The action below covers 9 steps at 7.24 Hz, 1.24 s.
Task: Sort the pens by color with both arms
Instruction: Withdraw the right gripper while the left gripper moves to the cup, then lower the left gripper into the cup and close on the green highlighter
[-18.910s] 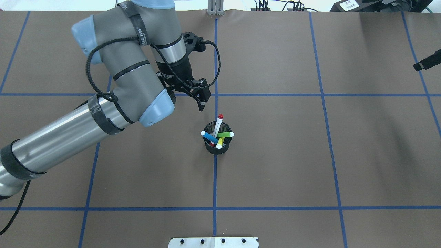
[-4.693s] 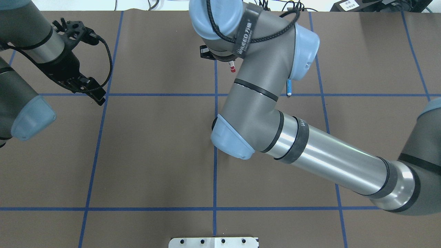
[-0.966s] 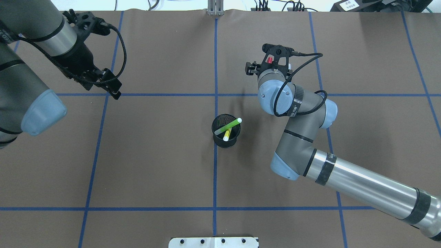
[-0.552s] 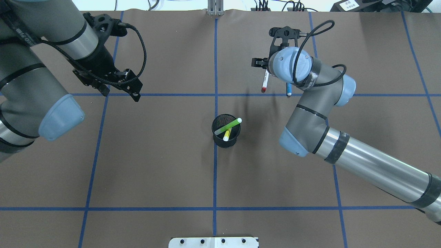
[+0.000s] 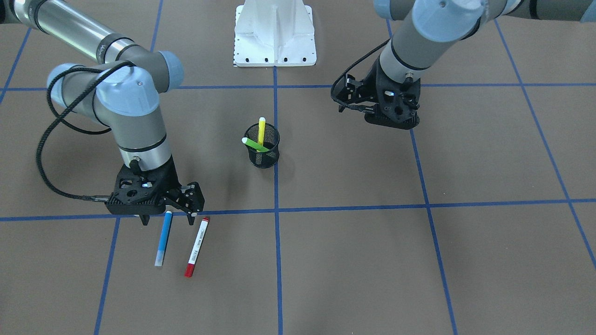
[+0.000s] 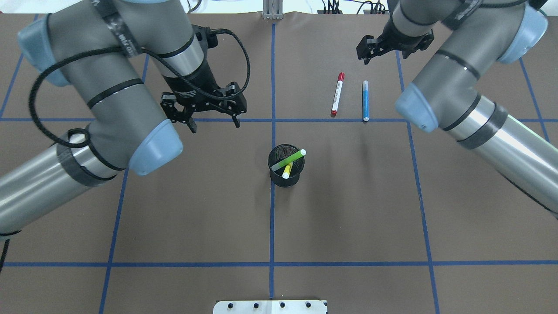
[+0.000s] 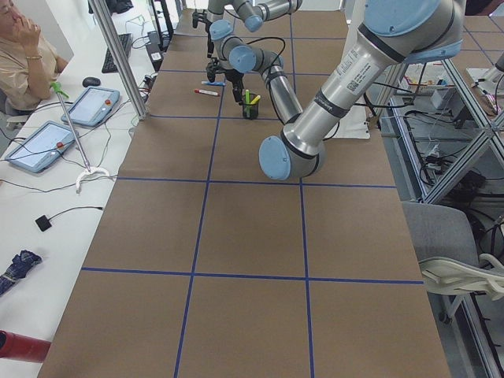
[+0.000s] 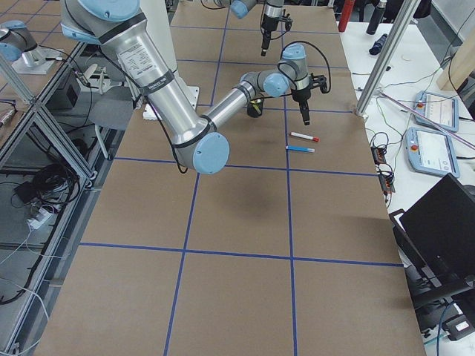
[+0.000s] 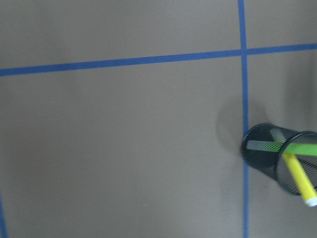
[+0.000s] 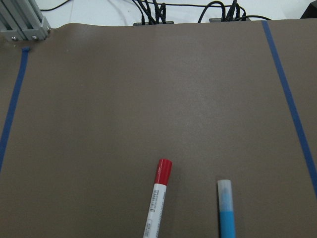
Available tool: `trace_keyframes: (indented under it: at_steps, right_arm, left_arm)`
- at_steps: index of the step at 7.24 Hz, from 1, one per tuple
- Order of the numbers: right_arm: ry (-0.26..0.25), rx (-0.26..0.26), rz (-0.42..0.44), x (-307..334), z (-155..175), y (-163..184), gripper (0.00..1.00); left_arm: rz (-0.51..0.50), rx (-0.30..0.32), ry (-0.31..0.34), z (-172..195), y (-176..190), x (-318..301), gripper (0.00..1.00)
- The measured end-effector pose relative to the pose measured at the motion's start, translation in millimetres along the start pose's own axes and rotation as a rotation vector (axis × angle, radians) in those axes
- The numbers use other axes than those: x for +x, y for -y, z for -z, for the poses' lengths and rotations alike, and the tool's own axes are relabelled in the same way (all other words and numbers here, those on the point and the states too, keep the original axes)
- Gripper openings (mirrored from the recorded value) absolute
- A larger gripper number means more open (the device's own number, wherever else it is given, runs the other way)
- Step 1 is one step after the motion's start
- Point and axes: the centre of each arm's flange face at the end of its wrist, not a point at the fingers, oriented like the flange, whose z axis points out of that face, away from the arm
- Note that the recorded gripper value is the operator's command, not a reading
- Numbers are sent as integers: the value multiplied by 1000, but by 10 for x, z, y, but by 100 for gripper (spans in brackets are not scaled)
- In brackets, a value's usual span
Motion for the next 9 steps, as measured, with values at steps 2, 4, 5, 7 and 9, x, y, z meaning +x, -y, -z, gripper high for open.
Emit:
trace_keyframes:
  at_steps: [2,4,5,7,9]
  right_arm:
    - [56,-97,144,629,420,218,100]
    - [81,-140,230,924,655,303,100]
    - [84,-142,245,961,708,310,100]
    - [86,-136,257,965,773,292,100]
    - [81,-128,261,976,802,268,100]
  left_arm:
    - [163,-39,23,-195,30,672,100]
    - [274,-69,66,-462,30,1117,99]
    - [316,-70,76,-609,-6,1245,97]
    - [401,-54,67,-882,21,1476,97]
    - [433,-36,85,-1083,18,1643,94]
